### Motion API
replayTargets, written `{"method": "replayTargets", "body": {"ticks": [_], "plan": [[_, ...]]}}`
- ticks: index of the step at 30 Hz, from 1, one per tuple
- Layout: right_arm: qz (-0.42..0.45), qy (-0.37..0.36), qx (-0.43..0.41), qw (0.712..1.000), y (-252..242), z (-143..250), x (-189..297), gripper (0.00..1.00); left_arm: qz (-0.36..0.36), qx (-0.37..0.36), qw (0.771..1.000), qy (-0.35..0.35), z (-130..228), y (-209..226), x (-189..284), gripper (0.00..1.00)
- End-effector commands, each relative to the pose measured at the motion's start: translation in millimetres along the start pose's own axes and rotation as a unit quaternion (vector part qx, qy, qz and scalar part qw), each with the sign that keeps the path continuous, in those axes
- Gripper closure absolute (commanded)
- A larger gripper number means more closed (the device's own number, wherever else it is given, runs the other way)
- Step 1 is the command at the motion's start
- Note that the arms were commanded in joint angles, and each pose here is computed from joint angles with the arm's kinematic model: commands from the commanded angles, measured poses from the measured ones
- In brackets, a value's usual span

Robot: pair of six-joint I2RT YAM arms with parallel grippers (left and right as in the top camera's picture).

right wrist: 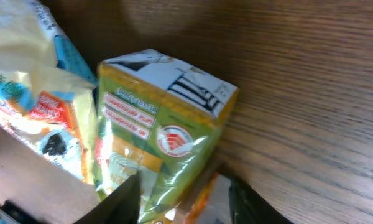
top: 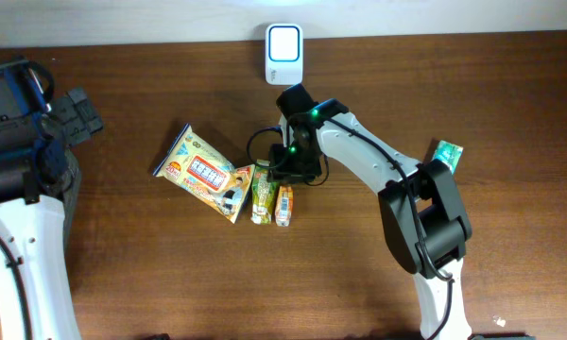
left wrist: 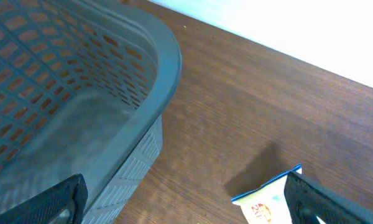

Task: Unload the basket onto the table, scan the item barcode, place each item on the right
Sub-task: 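Grasp the orange pack with the right gripper and lift it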

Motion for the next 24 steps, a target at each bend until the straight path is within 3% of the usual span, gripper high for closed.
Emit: {"method": "replayTargets", "body": {"ticks": [1,5,7,10,12,14,16,20,24], "plan": [[0.060,-0.017,-0.003,0.998,-24,-7,2,0.46,-0.003,0.001,1.000,-0.012,-6,3,7,0.01],[0.063,-0.019,-0.040,0.997,-28,-15,58,0.45,-0.003,0.001,1.000,-0.012,-6,3,7,0.01],[0.060,0.048,-0.049,0.996,-22,18,46,0.41,-0.003,0.001,1.000,-0.012,-6,3,7,0.01],[0.070,0.078,-0.016,0.994,-1,44,21,0.30,-0.003,0.001,1.000,-0.012,-6,3,7,0.01],[0.082,0.079,-0.012,0.993,4,51,12,0.30,-0.003,0.001,1.000,-0.012,-6,3,7,0.01],[0.113,0.072,-0.021,0.991,-2,52,9,0.38,-0.003,0.001,1.000,-0.012,-6,3,7,0.01],[0.114,0.074,-0.022,0.991,-2,52,8,0.55,-0.003,0.001,1.000,-0.012,-6,3,7,0.01],[0.143,0.060,-0.025,0.988,-12,49,-6,0.62,-0.003,0.001,1.000,-0.012,-6,3,7,0.01],[0.180,0.047,-0.036,0.982,-24,41,11,0.84,-0.003,0.001,1.000,-0.012,-6,3,7,0.01]]}}
Point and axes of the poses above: each gripper's point midway between its finger pads, its own x axis back along the fingers, its own y axis along the line the jaws close on, z = x × y, the point moved 2 cm from there along x, back along the fingers, and after that the axes turned 1 degree about x, right-handed, at the moved point
